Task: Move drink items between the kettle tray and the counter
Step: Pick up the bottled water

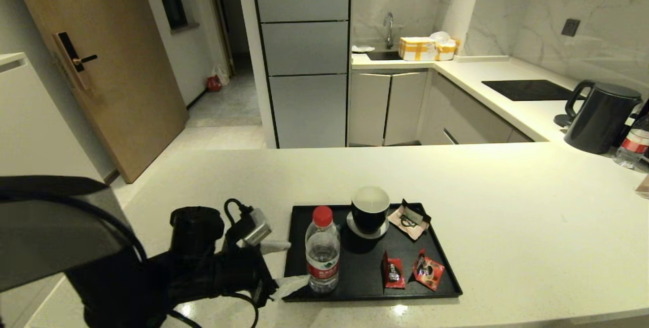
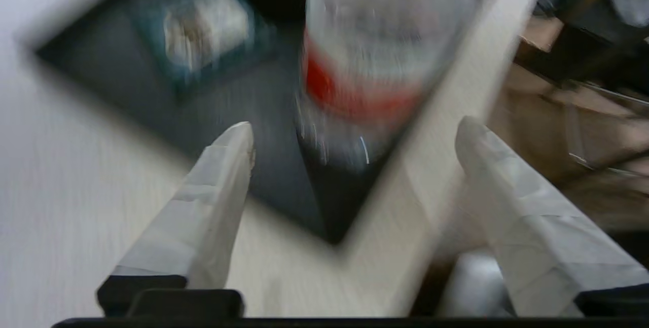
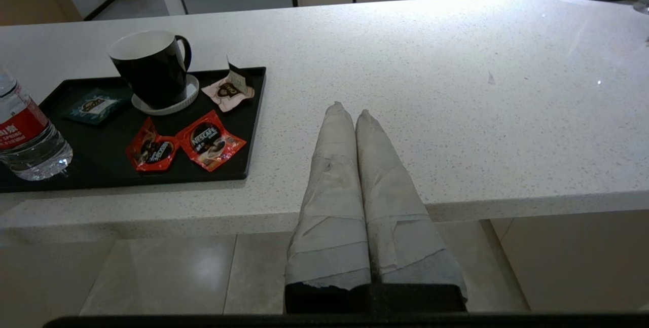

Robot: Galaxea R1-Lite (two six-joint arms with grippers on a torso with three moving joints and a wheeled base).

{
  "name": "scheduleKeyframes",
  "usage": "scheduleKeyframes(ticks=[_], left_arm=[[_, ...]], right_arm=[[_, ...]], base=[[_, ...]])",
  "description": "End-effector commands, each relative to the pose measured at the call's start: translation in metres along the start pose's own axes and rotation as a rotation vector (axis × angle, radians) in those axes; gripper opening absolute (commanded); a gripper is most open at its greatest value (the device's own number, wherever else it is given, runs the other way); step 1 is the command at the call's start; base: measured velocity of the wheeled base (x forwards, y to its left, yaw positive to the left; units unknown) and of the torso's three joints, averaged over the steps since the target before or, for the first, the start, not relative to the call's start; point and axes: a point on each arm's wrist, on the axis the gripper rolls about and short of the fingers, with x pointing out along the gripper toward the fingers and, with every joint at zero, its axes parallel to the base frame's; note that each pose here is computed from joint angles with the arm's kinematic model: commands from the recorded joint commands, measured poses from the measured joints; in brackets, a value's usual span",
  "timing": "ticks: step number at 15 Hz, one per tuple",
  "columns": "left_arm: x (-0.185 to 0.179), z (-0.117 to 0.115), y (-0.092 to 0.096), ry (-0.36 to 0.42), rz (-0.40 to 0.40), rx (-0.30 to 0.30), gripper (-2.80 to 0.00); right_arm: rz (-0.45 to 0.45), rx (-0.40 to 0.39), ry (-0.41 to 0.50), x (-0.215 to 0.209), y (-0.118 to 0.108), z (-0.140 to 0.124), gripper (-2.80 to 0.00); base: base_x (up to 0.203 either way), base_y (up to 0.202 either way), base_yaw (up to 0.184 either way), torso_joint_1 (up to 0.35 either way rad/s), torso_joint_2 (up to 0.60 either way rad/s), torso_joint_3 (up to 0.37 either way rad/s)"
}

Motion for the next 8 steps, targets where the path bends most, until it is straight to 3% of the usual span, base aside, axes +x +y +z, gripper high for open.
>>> scheduleKeyframes(ticks=[1, 8], left_arm=[[0.027, -0.009, -0.002, -0.042, -0.008, 0.033, 0.0], [0.048, 0.003, 0.0, -0.083, 0.006, 0.072, 0.0]], right_arm=[[-0.001, 0.0, 0.002, 0.0, 0.0, 0.0, -2.8], [0.0, 0.0, 0.002, 0.0, 0.0, 0.0, -2.8]], base=[[0.0, 0.0, 0.0, 0.0, 0.0, 0.0], [0.0, 0.0, 0.0, 0.0, 0.0, 0.0]])
